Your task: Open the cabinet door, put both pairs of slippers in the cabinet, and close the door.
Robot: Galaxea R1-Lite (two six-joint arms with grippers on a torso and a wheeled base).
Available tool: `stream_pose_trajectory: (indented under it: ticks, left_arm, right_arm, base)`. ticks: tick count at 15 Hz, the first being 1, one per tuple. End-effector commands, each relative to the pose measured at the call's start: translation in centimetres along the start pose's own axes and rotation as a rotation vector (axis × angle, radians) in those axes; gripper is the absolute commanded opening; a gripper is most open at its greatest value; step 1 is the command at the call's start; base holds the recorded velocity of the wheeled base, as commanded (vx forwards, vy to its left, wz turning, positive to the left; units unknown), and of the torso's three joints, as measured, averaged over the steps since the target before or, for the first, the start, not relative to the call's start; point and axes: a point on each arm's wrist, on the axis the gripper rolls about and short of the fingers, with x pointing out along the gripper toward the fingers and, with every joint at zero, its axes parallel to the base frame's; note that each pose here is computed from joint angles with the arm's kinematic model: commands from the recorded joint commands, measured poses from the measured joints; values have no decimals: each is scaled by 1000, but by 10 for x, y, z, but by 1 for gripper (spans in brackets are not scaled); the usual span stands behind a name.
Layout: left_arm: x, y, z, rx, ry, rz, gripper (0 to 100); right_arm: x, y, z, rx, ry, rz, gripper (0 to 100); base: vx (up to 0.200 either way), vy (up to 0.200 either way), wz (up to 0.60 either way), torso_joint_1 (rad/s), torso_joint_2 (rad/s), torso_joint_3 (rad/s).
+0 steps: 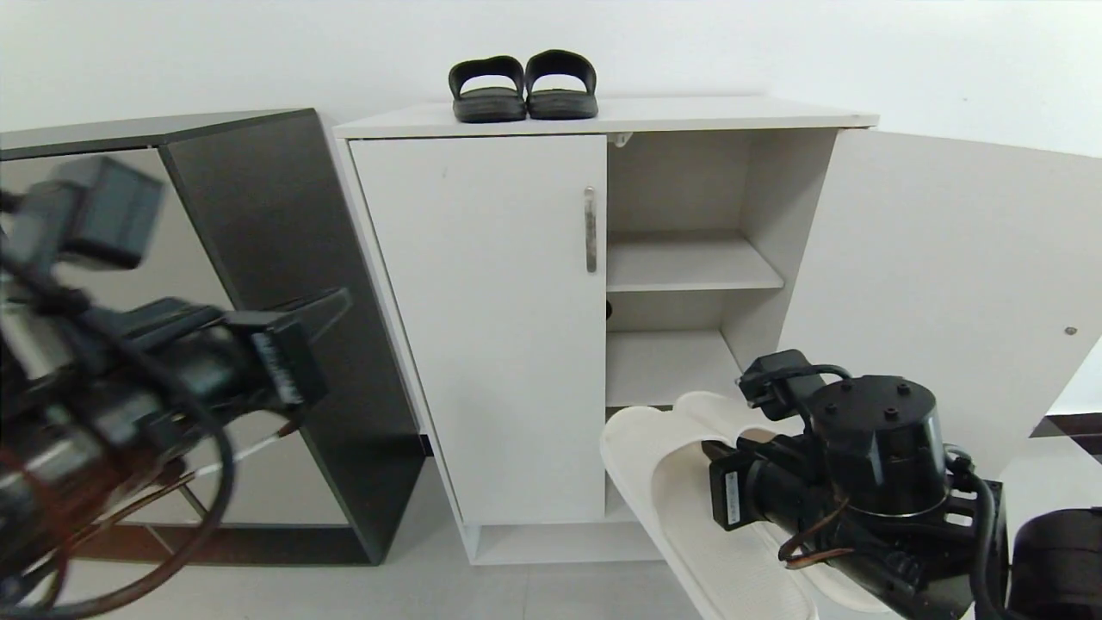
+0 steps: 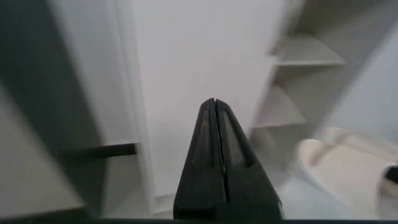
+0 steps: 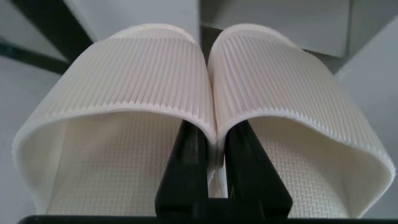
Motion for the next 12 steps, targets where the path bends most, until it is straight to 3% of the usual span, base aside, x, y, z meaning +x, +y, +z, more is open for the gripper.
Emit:
stream_pose_trajectory:
  ticks: [1, 3, 4, 5, 7, 10, 11, 12]
  left_arm:
    - [-107, 58, -40, -4, -114, 360, 0]
    - [-154, 67, -78, 17, -76, 572, 0]
    - [-172, 65, -96, 26, -53, 615, 0]
    - [-185, 63, -110, 41, -35, 584, 0]
    - [-196, 59, -134, 108, -19, 398, 0]
    - [-190, 57, -164, 111, 14, 240, 0]
    - [-188, 57, -163, 103, -16, 204, 0]
    - [-186, 56, -169, 109, 0, 148, 0]
  right_arm:
    - [12, 0, -5, -7, 23, -19, 0]
    - [14, 1, -7, -10, 30, -20, 0]
    - [15, 1, -8, -12, 33, -22, 0]
    - [15, 1, -9, -14, 38, -23, 0]
    - [15, 0, -9, -13, 38, -23, 0]
    - [16, 0, -11, -14, 46, -25, 0]
    - [16, 0, -12, -16, 47, -27, 0]
    - [17, 0, -12, -17, 49, -26, 0]
  base:
    - [0, 0, 0, 0, 0, 0]
    - [0, 0, 0, 0, 0, 0]
    - [0, 0, 0, 0, 0, 0]
    - [0, 0, 0, 0, 0, 0]
    - [0, 0, 0, 0, 0, 0]
    - [0, 0, 0, 0, 0, 0]
    - [0, 0, 0, 0, 0, 0]
    - [0, 0, 0, 0, 0, 0]
